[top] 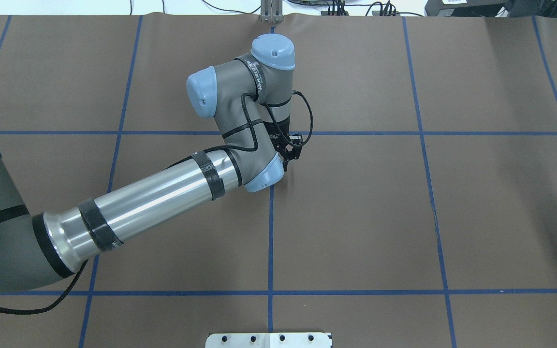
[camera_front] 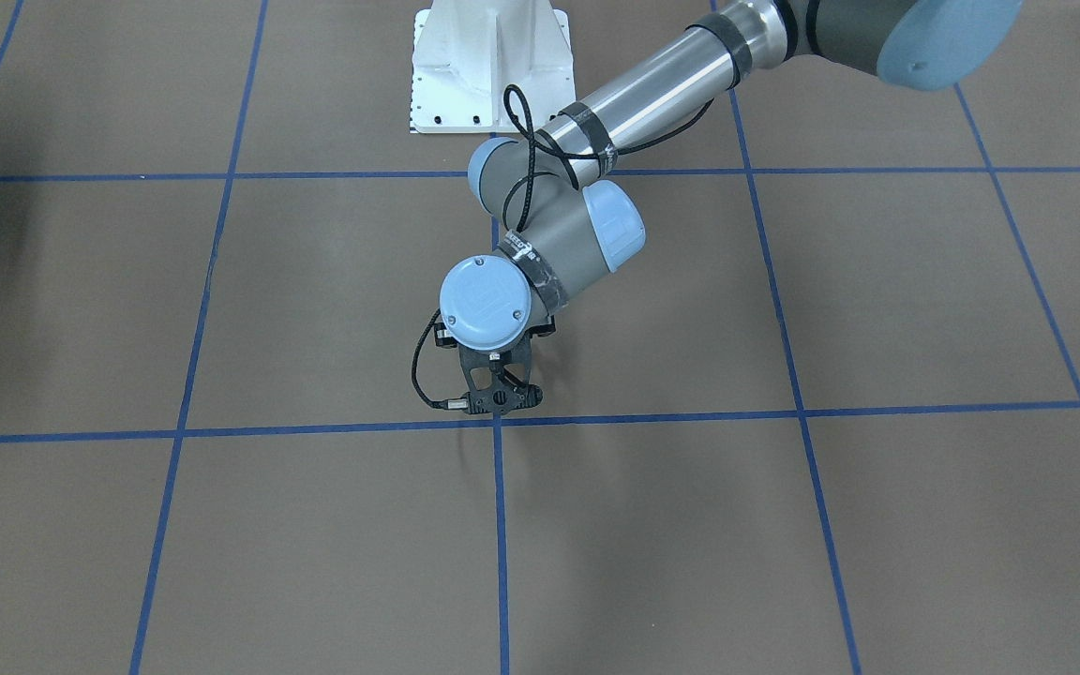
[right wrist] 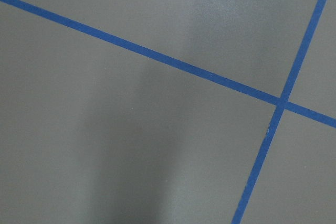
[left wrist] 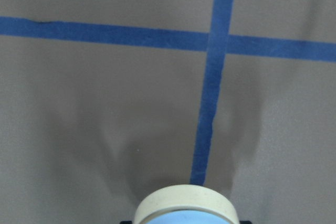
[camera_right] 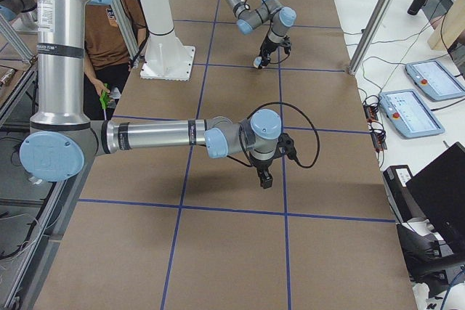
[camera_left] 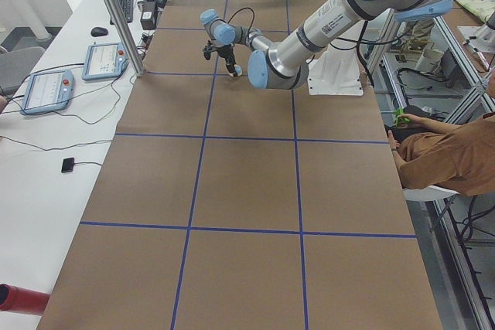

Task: Place and press bell with both arms
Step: 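Move the bell with the left gripper to the centre grid square and lower it, then open the left gripper and withdraw it while the right arm approaches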

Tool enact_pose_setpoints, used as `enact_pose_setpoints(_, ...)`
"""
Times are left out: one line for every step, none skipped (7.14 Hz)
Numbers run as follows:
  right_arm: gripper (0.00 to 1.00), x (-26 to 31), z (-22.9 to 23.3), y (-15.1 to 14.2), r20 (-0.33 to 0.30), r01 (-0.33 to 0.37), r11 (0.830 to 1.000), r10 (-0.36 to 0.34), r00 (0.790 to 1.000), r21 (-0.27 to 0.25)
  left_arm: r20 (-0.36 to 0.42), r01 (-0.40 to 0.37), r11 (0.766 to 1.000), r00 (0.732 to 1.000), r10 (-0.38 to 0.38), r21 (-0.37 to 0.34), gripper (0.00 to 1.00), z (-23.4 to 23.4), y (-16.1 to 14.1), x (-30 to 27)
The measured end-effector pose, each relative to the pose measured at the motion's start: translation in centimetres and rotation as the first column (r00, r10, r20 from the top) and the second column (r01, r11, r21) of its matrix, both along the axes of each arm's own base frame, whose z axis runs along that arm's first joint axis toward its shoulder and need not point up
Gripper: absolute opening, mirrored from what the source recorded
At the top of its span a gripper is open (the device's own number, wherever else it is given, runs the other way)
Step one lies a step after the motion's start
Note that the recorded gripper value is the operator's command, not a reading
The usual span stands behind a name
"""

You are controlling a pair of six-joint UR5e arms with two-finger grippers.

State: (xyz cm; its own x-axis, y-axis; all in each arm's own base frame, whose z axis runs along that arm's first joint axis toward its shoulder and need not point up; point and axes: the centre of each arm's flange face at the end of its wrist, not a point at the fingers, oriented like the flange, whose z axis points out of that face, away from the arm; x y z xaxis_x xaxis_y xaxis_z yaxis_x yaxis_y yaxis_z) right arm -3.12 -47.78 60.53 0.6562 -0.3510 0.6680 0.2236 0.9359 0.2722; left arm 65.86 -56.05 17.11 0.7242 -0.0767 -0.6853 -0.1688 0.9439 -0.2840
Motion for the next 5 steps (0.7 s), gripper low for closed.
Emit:
enact_pose_setpoints(1.0,-0.01,0.01,-0.01,0.0,0.0,1.0,0.0,1.0,0.0,-0.001,-0.003,1.0,1.0,0.003,0.0,0.75,-0.05,0.27,0.23)
enact_pose_setpoints(1.0,-0.01,0.07,0.0,0.0,0.0,1.0,0.0,1.0,-0.001,-0.003,-0.004,1.0,1.0,0.004,0.001,0.83,-0.1,0.4,0.35)
enact_pose_setpoints(1.0,-0.02,0.11,0.0,0.001,0.0,1.0,0.0,1.0,-0.003,-0.005,-0.003,1.0,1.0,0.003,0.0,0.85,-0.14,0.48,0.42)
enact_pose_setpoints(1.0,-0.03,0.13,0.0,0.002,0.0,1.0,0.0,1.0,-0.004,-0.006,0.001,1.0,1.0,-0.001,-0.002,0.96,-0.12,0.51,0.45)
enact_pose_setpoints(1.0,-0.04,0.14,0.01,0.003,0.0,1.0,0.0,1.0,-0.005,-0.005,0.003,1.0,1.0,-0.003,-0.002,0.96,-0.03,0.53,0.47)
